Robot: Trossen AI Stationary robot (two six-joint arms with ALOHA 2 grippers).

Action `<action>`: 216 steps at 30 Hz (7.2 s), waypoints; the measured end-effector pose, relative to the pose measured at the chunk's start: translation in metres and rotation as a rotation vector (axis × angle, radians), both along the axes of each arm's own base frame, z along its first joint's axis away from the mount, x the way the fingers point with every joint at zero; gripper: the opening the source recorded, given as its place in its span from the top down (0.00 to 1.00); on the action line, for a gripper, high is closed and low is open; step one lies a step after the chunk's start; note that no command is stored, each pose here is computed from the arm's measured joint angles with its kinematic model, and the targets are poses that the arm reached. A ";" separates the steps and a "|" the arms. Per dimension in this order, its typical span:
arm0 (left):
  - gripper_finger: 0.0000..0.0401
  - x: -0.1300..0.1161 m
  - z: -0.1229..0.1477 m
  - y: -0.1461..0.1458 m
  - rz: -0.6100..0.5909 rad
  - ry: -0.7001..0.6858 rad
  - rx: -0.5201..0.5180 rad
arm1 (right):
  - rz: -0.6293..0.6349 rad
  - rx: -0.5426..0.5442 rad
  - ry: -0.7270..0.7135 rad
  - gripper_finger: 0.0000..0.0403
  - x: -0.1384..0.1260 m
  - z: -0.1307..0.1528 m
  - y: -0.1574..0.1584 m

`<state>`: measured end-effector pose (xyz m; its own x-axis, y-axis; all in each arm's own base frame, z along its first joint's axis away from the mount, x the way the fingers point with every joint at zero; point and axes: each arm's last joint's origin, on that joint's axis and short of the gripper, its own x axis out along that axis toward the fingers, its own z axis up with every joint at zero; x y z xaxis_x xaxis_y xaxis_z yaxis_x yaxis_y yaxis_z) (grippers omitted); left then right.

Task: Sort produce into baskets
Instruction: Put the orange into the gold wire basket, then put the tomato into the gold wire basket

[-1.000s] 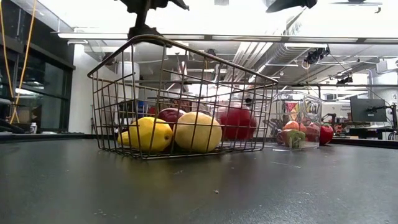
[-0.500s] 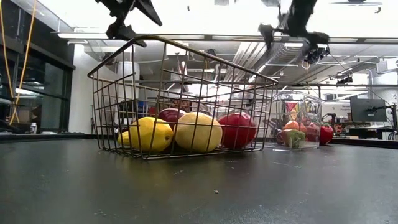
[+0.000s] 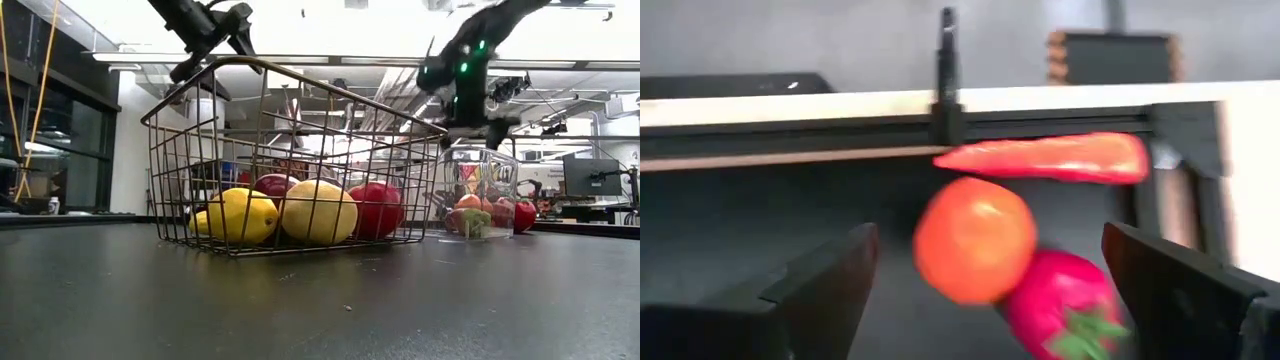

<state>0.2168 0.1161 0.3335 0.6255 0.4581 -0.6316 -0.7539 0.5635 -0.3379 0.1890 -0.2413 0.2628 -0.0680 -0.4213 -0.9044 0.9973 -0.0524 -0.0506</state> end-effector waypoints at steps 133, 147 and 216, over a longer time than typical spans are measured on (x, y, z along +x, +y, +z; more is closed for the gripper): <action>0.02 0.011 0.042 -0.066 -0.384 -0.415 -0.134 | 1.540 0.014 -0.756 0.12 0.164 0.039 0.253; 0.02 0.010 0.043 -0.066 -0.411 -0.403 -0.089 | 1.482 0.018 -0.753 0.12 0.164 0.039 0.252; 0.02 0.006 0.039 -0.057 -0.529 -0.321 0.026 | 0.029 0.029 0.207 0.02 0.008 -0.002 0.102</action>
